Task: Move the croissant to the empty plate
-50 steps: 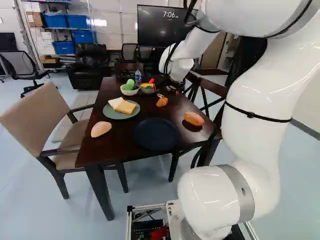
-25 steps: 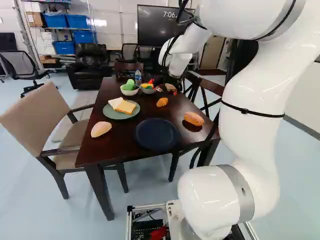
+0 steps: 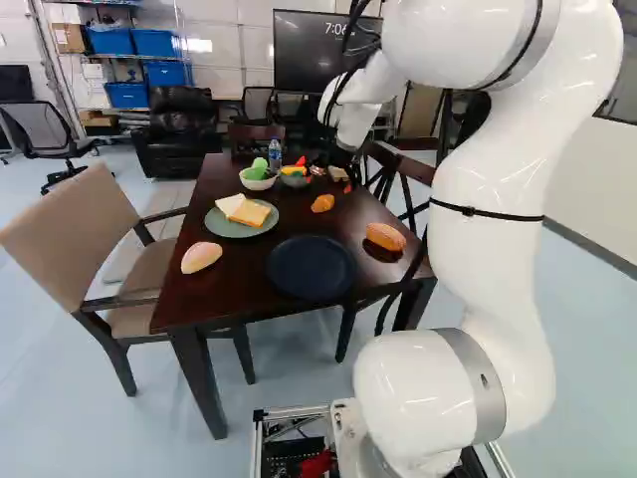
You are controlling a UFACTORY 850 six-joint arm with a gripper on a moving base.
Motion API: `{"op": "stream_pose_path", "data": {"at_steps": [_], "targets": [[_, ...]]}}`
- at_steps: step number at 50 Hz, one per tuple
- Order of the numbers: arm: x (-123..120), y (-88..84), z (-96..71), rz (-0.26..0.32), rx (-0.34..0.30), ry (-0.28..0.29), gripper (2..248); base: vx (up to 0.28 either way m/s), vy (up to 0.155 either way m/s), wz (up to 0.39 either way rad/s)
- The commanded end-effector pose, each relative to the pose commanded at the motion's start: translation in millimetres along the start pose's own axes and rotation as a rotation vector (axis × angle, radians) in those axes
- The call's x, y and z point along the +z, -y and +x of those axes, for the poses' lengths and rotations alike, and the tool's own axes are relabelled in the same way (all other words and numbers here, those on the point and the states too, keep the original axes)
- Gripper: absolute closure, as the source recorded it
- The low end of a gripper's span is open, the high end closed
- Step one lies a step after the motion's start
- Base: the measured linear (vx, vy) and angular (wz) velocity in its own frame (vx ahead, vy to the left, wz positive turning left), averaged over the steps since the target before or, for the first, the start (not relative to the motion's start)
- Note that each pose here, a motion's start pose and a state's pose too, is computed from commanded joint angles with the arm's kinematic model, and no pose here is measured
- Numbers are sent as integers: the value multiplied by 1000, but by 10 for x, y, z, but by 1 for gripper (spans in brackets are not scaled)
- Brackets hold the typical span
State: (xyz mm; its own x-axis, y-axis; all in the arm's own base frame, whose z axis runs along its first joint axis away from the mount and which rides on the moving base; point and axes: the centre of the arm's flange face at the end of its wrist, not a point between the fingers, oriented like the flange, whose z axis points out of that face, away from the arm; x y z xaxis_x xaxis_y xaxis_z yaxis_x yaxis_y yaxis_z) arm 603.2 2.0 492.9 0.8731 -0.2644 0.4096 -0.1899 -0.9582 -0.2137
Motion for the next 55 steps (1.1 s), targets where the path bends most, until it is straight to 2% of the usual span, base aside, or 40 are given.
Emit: {"op": "stream_pose_path", "data": {"at_steps": [20,28,45,55], "targets": [[163,-6,220,2,6,95,3,0,0,0],[230,11,314,0,9,116,3,0,0,0],[369,43,524,-26,127,137,3,0,0,0],[404,41,565,-51,208,159,3,0,0,0]]}}
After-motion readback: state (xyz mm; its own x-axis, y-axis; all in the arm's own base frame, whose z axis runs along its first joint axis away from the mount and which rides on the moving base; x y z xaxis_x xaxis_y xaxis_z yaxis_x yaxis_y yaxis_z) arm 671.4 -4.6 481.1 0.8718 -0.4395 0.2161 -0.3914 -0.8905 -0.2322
